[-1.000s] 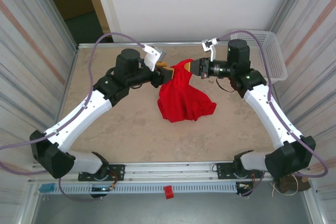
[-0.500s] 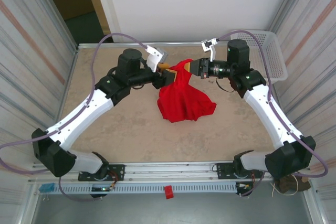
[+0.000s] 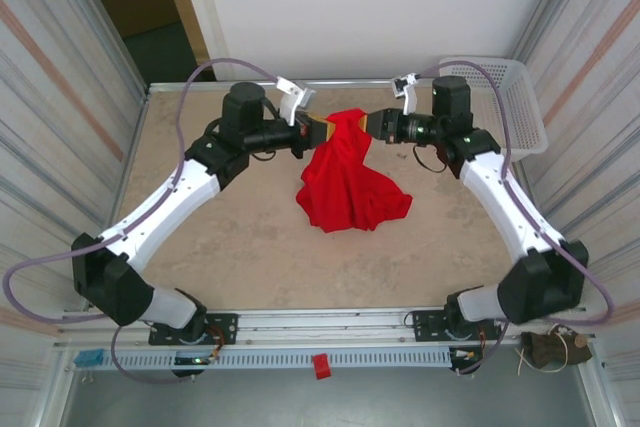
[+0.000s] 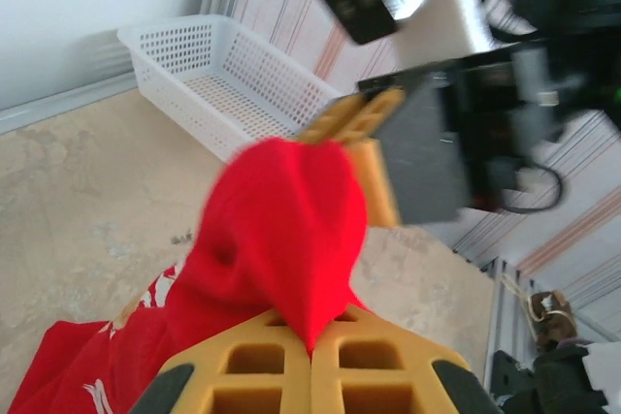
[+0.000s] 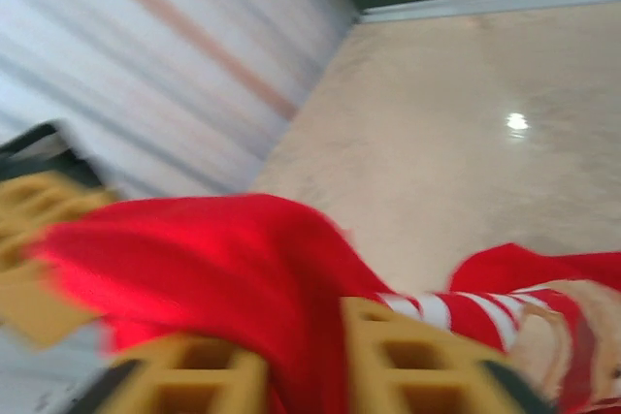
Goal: Fold the inside-out t-shirt
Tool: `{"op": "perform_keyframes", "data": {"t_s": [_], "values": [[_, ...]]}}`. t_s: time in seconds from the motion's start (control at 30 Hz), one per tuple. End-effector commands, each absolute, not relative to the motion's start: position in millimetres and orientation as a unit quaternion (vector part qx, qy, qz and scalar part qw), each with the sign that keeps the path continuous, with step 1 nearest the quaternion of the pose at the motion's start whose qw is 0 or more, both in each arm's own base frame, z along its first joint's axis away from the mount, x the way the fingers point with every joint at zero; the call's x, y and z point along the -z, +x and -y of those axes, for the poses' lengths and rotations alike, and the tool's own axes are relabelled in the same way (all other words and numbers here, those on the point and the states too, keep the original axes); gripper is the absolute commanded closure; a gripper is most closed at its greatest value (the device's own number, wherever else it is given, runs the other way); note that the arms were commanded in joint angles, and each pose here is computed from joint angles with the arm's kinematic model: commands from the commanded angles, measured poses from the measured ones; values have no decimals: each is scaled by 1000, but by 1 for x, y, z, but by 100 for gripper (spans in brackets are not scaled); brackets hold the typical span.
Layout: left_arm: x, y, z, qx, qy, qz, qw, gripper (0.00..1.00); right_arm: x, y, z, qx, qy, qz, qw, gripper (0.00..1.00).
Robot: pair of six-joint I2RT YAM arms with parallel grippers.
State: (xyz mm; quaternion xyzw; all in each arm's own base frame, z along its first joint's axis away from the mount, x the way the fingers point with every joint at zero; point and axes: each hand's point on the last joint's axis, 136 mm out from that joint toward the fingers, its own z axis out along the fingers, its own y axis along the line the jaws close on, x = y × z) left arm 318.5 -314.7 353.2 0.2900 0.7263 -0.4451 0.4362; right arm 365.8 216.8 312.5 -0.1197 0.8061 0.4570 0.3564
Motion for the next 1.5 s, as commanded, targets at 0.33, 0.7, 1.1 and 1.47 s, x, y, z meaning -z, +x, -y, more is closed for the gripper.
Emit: {"op": "perform_keyframes", "data": {"t_s": [0.33,0.7,1.1,1.47], "values": [[-356,306,306,569,189,-694,398,100,-346,304,-211,-405,-84,-798,439,43],[-366,300,304,571,188,-690,403,100,-328,320,-274,-424,-137,-801,401,52],[-335,332,267,540,63,-725,422,59,-373,311,-232,-426,-144,-767,457,100],[-342,335,253,481,112,-741,454,37,-412,284,-222,-464,-228,-709,479,100]]}}
